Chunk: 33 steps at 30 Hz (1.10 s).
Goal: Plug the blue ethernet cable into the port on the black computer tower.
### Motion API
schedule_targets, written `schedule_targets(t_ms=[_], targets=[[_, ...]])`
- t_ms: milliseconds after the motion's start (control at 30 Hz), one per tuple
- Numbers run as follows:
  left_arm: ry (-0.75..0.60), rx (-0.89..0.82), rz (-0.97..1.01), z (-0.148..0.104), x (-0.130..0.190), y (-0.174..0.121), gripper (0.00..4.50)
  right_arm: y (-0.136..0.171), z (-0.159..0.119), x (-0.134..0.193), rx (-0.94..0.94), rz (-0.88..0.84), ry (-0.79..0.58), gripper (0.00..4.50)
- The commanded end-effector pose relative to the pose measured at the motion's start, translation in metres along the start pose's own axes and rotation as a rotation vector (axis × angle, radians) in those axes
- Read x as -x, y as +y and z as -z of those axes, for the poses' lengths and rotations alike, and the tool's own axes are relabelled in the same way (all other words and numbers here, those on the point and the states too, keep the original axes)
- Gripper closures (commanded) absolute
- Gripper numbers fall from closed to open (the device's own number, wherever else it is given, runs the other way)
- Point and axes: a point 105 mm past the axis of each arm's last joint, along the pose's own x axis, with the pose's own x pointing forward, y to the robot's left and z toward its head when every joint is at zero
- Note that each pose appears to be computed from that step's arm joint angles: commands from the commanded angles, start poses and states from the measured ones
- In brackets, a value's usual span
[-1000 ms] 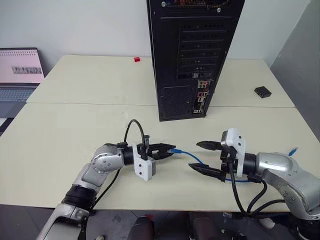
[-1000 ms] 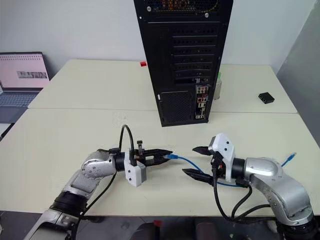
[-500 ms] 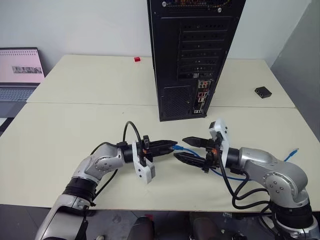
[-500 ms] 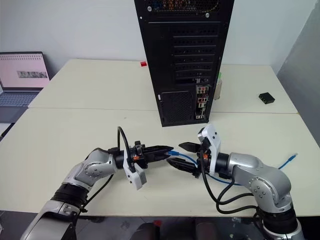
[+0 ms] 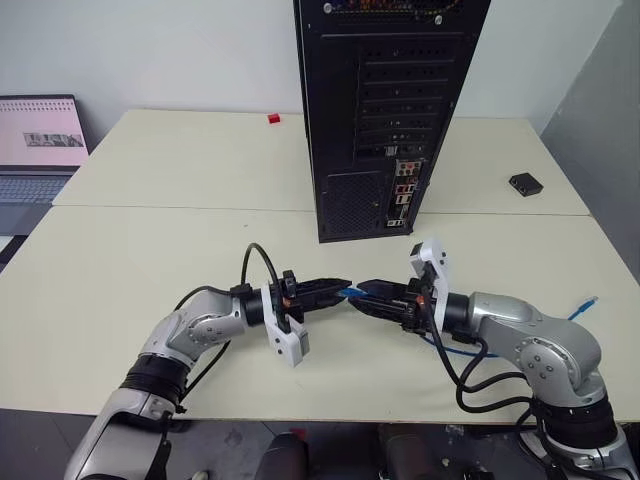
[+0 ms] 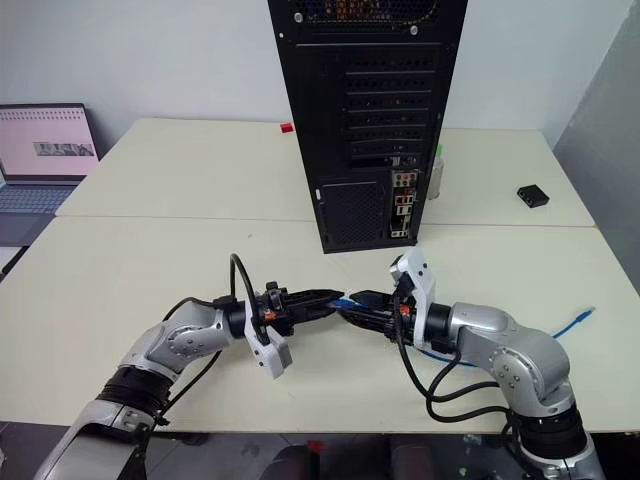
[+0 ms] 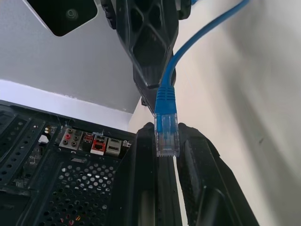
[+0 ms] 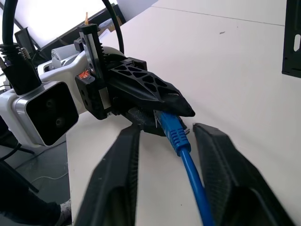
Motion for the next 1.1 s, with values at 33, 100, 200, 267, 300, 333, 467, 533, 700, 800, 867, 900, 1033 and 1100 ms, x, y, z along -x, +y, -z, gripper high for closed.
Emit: schedule_targets(t_ms=[33, 100, 200, 267, 300, 333, 467, 533, 700, 800, 867, 900, 1033, 1100], targets=[[-0.029, -0.038, -0.031, -0.006, -0.001, 0.008, 4.19, 0.006, -0.008, -0.002, 0.037, -0.027, -0.024, 3.76], [-0.032, -0.045, -0.036, -0.007, -0.002, 0.008, 4.19, 0.006, -0.007, -0.002, 0.033, -0.027, -0.023, 4.25], [-0.032, -0.057, -0.045, -0.007, -0.003, 0.009, 4.19, 0.005, -0.007, -0.001, 0.032, -0.026, -0.016, 4.50], [-0.027, -0.060, -0.046, -0.006, -0.003, 0.009, 4.19, 0.005, -0.006, -0.001, 0.031, -0.027, -0.012, 4.50], [-0.027, -0.061, -0.048, -0.006, -0.004, 0.010, 4.19, 0.004, -0.007, -0.001, 0.028, -0.028, -0.012, 4.50], [-0.027, -0.061, -0.050, -0.005, -0.004, 0.010, 4.19, 0.004, -0.007, -0.001, 0.026, -0.027, -0.013, 4.50], [-0.027, -0.063, -0.051, -0.006, -0.004, 0.009, 4.19, 0.004, -0.008, 0.000, 0.025, -0.029, -0.015, 4.50], [-0.027, -0.063, -0.049, -0.006, -0.004, 0.008, 4.19, 0.005, -0.009, 0.000, 0.016, -0.034, -0.024, 4.50], [-0.025, -0.064, -0.044, -0.005, -0.004, 0.008, 4.19, 0.006, -0.012, 0.002, 0.005, -0.039, -0.044, 3.19], [-0.026, -0.065, -0.043, -0.006, -0.004, 0.008, 4.19, 0.004, -0.006, 0.003, -0.009, -0.025, -0.015, 2.55], [-0.027, -0.065, -0.042, -0.006, -0.004, 0.008, 4.19, 0.003, -0.003, 0.003, -0.019, -0.016, -0.006, 2.33], [-0.028, -0.064, -0.042, -0.006, -0.004, 0.008, 4.19, 0.002, -0.002, 0.003, -0.022, -0.013, -0.006, 2.33], [-0.028, -0.064, -0.043, -0.006, -0.004, 0.008, 4.19, -0.001, 0.000, 0.003, -0.029, -0.003, 0.001, 2.33], [-0.028, -0.064, -0.042, -0.007, -0.004, 0.008, 4.19, -0.001, 0.000, 0.003, -0.033, -0.002, 0.002, 2.33]])
